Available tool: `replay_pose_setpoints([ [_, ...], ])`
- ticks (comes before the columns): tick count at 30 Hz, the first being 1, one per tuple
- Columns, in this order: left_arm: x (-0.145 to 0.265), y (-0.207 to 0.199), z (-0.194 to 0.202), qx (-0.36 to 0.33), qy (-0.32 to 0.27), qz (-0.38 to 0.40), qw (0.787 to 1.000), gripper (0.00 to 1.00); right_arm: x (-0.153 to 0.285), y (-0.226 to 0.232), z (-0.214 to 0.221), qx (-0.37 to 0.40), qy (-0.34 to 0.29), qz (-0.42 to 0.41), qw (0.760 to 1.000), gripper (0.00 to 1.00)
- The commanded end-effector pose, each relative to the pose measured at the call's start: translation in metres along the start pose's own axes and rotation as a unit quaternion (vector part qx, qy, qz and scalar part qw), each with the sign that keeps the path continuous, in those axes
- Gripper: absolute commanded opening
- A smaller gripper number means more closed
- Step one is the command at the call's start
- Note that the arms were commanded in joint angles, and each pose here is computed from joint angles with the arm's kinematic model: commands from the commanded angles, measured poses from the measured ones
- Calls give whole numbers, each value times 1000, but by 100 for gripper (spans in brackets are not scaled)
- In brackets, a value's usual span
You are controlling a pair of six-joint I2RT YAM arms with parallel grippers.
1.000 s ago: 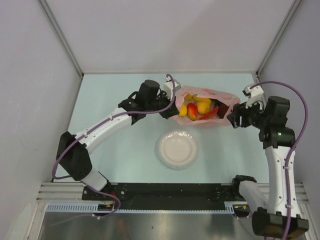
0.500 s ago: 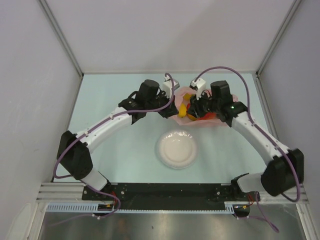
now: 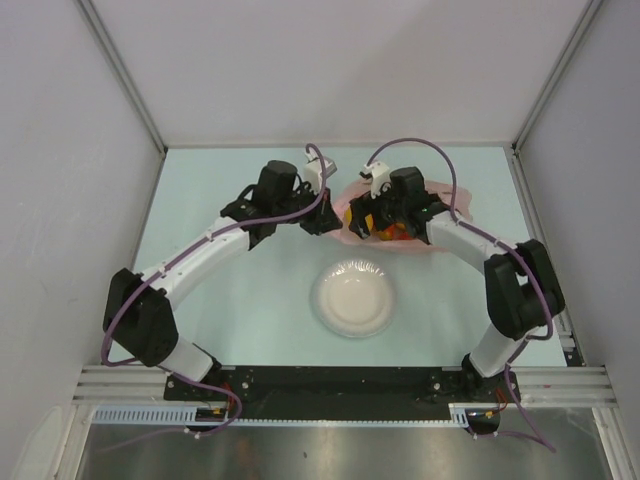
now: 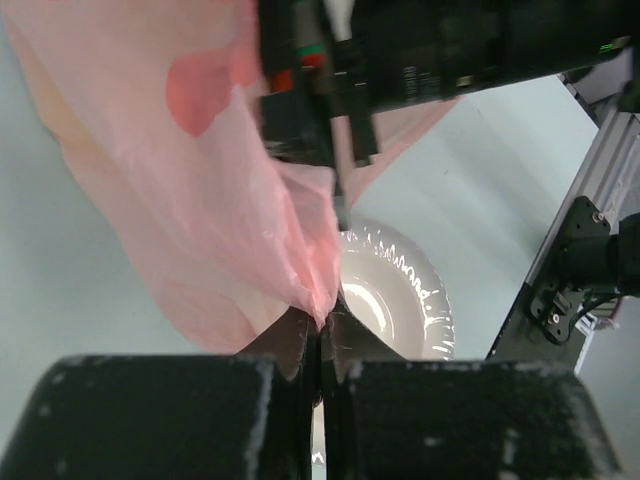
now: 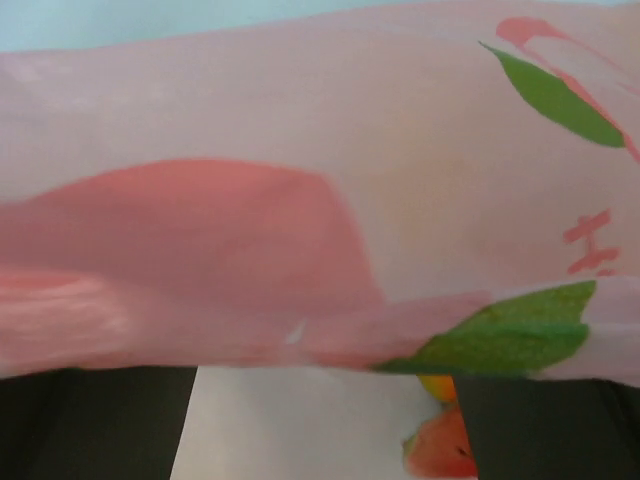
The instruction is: Take the fake fruits out of the plastic bag
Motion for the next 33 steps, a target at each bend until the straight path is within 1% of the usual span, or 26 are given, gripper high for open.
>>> replay_pose_setpoints([
  [1,8,-14,-3,-5,-8,46,999,0,-23,-18,-8,-11,-28,72,997,100],
  [5,8,-12,2,-6,-4,45,999,0,-36,-26,-5,-4,-28,92,995,100],
  [13,12,-8,3,-13,-7,43,999,0,-77,-31,14,-1,19,61,998,95],
  [16,10,-6,4,-13,-5,41,999,0,-84,-32,15,10,20,51,998,90],
  [17,9,-4,5,-11,-4,38,999,0,-87,-32,17,13,23,46,999,86],
  [20,6,-1,5,-8,-3,37,999,0,-86,-33,28,11,52,43,998,82],
  [21,5,-1,3,-8,-6,37,999,0,-84,-32,31,8,61,35,997,79],
  [22,3,-1,2,-5,-7,38,999,0,-81,-34,32,7,63,33,997,68],
  [25,-6,1,-3,-1,-7,41,999,0,-61,-44,17,5,44,39,998,58],
  [26,-7,1,-5,-1,-9,43,999,0,-46,-50,3,9,23,44,999,57],
  [28,-12,1,-11,-2,-13,42,999,0,-26,-51,-12,14,4,36,999,55],
  [29,-13,1,-13,-3,-15,42,999,0,-16,-48,-20,20,-11,15,1000,54],
  [30,-15,0,-18,-5,-18,43,999,0,5,-47,-33,26,-27,11,999,53],
  [32,-16,-2,-26,-9,-26,45,999,0,23,-36,-38,51,-43,-16,998,51],
  [33,-17,-2,-29,-10,-28,46,999,0,40,-29,-46,64,-57,-22,996,51],
])
Point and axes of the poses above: each gripper's point midway between its finger pads, its own x axis back along the fingers, its own y axis along the line the jaws close on, z = x × y, the point moved 7 cm from there along x, back along the fingers, and after that the axes turned 14 degrees about x, right-handed, at the moved point
